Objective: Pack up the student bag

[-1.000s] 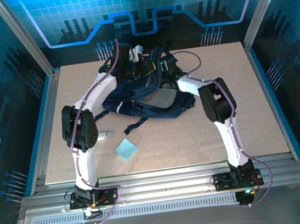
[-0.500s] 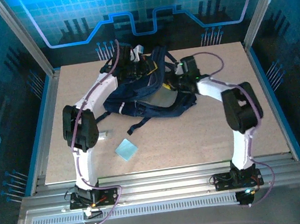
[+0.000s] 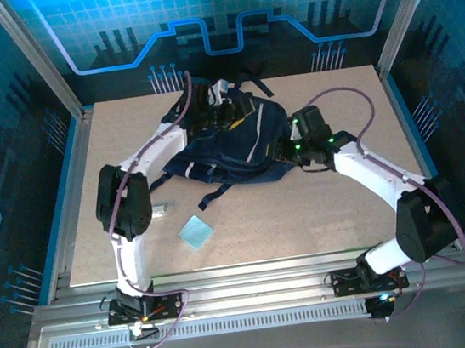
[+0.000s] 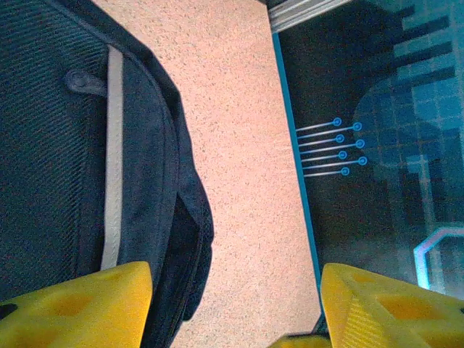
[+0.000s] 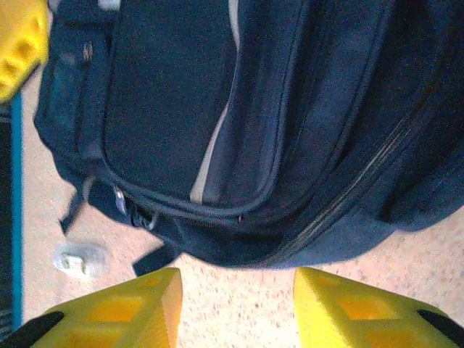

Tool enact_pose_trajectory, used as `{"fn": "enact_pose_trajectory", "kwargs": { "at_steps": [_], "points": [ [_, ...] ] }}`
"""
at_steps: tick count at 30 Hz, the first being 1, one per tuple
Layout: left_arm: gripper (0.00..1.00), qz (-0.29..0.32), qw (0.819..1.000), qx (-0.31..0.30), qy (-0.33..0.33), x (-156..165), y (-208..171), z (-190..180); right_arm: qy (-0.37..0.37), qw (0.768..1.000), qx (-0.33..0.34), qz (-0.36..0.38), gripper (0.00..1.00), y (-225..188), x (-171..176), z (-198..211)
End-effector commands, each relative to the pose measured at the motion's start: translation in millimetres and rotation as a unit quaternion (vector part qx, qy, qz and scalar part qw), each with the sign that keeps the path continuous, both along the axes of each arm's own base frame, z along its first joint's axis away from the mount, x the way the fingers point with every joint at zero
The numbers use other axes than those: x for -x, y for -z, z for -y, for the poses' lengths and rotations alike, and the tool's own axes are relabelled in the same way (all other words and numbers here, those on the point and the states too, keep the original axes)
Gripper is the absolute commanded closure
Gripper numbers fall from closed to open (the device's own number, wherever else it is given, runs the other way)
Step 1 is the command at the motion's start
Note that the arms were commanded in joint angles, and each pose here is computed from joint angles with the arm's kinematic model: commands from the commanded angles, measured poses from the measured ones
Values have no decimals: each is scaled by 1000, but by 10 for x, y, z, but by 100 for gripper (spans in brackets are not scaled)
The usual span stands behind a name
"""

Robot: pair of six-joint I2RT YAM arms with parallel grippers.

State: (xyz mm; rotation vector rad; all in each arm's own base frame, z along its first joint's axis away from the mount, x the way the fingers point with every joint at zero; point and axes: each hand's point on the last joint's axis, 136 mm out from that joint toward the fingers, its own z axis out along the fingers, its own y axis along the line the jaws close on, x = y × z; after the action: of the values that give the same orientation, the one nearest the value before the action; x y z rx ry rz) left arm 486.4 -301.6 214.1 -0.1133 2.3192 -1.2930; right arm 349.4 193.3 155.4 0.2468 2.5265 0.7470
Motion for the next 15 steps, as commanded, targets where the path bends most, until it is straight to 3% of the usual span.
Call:
{"fn": "enact_pose_trajectory", "kwargs": {
  "at_steps": [1, 8, 15],
  "points": [
    [35, 26, 998, 26, -58, 8, -257, -375, -23, 998, 52, 10, 54, -26, 166, -239],
    [35, -23, 987, 33, -157, 157, 229, -1196, -62, 995, 75, 18, 54, 67, 125, -1112],
    [34, -64, 971, 12, -232, 284, 717, -1775, -42, 994, 102, -1, 55, 417, -91, -1664]
  ]
}}
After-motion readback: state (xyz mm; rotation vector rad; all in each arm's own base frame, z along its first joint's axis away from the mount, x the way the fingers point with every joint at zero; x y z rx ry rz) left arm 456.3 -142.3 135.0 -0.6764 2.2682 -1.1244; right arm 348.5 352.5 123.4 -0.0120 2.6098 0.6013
